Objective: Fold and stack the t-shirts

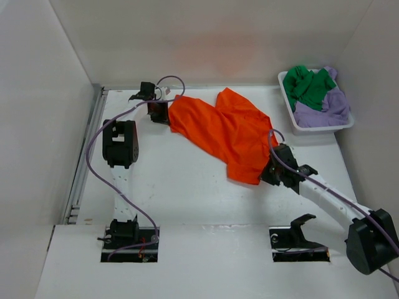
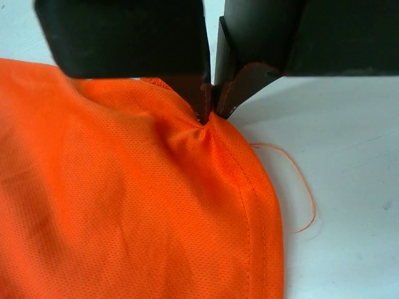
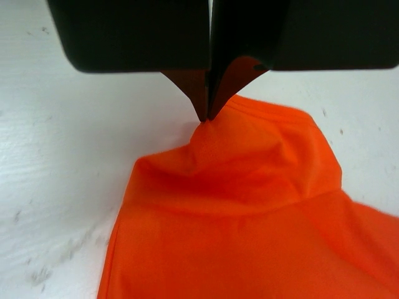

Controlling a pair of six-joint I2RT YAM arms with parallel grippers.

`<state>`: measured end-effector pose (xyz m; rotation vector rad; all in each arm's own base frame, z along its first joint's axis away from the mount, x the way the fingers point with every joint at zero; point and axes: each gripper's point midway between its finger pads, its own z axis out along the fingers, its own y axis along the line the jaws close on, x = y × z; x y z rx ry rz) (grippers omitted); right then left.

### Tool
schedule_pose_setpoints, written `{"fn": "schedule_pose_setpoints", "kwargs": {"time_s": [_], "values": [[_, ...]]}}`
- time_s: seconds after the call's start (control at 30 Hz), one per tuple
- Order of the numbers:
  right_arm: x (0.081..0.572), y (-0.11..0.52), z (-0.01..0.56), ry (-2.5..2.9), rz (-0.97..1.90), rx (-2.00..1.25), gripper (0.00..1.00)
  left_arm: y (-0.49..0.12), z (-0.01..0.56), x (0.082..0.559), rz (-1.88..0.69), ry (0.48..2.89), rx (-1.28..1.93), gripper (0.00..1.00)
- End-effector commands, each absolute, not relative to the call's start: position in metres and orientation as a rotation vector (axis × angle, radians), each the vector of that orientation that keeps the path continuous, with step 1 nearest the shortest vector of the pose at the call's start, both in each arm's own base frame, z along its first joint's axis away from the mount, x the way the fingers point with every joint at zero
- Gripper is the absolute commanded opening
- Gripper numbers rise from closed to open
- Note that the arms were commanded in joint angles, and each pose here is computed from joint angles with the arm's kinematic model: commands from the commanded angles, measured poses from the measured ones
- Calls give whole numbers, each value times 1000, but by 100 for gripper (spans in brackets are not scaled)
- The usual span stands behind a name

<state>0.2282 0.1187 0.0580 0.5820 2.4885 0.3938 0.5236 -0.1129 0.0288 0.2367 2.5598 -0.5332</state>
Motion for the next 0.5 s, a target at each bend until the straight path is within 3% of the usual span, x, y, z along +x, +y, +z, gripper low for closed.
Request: {"fn": "schedule_pose_setpoints", "kwargs": {"time_s": [0.0,0.13,0.27,0.37,0.47], "values": [[273,119,91,2382,411,536,0,-113,117,555,-530,2341,201,0],[364,92,156,2250,356,452,0,-83,225,586,-410,2094,158,0],[446,59,299,1972,322,413,0,-48,349,592,-286,1835,112,0],[462,49,410,1755,332,368,0,-31,419,571,-225,1690,129,0],[460,51,456,1680,356,338,0,-20,437,551,-189,1673,148,0]]}}
